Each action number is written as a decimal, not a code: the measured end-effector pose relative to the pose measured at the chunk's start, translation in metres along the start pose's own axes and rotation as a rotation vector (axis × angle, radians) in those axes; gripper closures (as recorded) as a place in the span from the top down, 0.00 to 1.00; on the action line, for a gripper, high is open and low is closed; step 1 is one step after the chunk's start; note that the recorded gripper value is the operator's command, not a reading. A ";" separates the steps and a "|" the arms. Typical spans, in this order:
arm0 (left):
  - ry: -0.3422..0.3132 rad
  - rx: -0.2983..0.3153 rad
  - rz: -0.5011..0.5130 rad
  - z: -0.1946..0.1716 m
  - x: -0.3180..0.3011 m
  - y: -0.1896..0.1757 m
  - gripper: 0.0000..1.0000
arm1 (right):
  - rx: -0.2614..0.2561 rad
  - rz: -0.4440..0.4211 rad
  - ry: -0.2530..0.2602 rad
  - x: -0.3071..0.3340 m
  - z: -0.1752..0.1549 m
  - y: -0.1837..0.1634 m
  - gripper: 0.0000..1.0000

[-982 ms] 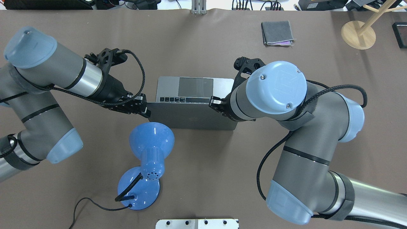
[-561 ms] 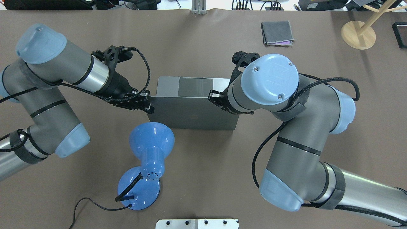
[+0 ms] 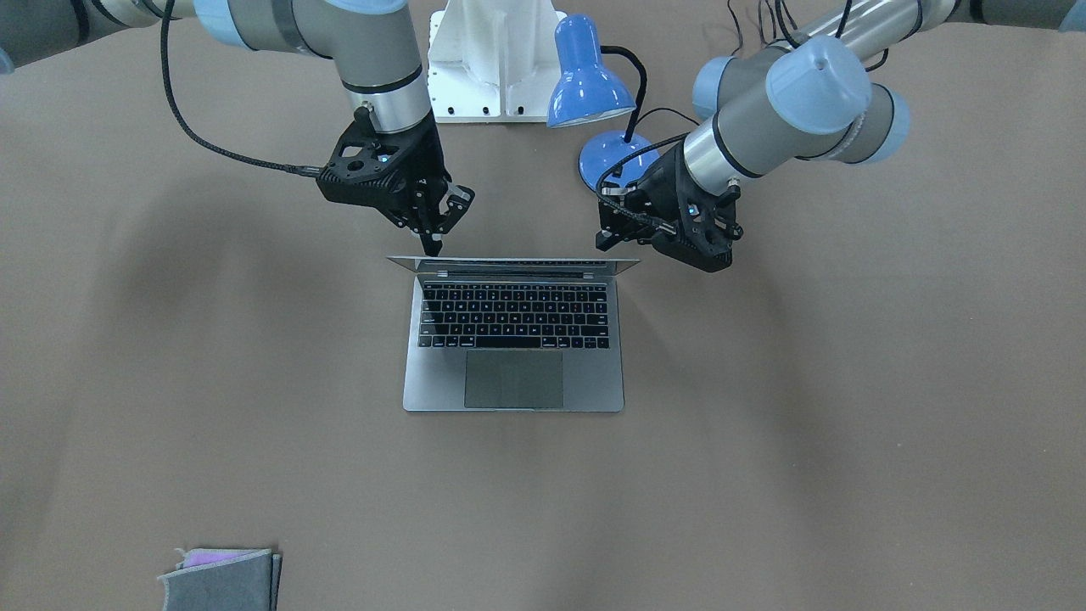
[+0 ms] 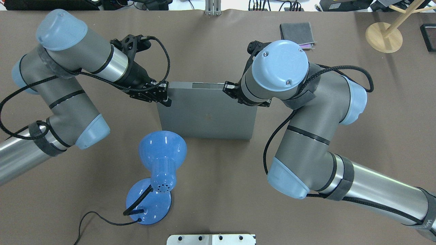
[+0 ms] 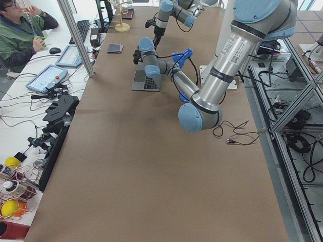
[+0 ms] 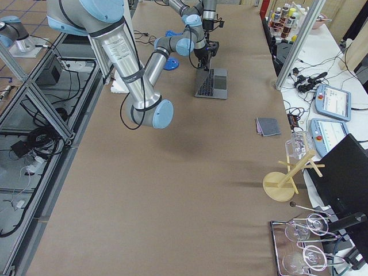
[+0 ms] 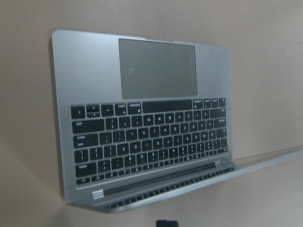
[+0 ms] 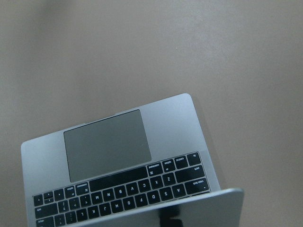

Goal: Close laptop

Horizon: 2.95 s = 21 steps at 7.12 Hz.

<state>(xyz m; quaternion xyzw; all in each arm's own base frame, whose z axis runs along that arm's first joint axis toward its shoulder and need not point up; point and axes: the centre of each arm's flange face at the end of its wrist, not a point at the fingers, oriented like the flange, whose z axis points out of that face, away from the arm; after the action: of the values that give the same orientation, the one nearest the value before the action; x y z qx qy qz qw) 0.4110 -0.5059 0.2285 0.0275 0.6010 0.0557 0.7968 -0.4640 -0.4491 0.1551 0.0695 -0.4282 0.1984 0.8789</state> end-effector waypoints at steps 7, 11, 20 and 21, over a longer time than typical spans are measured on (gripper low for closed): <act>-0.133 0.087 0.047 0.045 -0.014 -0.071 0.00 | 0.013 0.006 0.042 -0.019 0.076 -0.031 0.00; -0.216 0.113 0.059 0.066 -0.032 -0.097 0.00 | 0.016 0.013 0.084 -0.019 0.129 -0.046 0.00; -0.317 0.142 0.079 0.105 -0.041 -0.097 0.00 | -0.022 0.005 0.084 -0.011 0.142 -0.078 0.00; -0.301 0.117 0.071 0.076 -0.032 -0.104 0.20 | -0.053 -0.002 0.065 0.000 0.125 -0.102 0.00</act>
<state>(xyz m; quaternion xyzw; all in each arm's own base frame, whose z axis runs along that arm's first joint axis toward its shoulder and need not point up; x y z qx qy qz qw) 0.4808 -0.6108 0.2689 0.1032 0.4756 0.0440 0.8725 -0.5128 -0.5780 0.2378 0.0404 -0.4046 0.1884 0.8940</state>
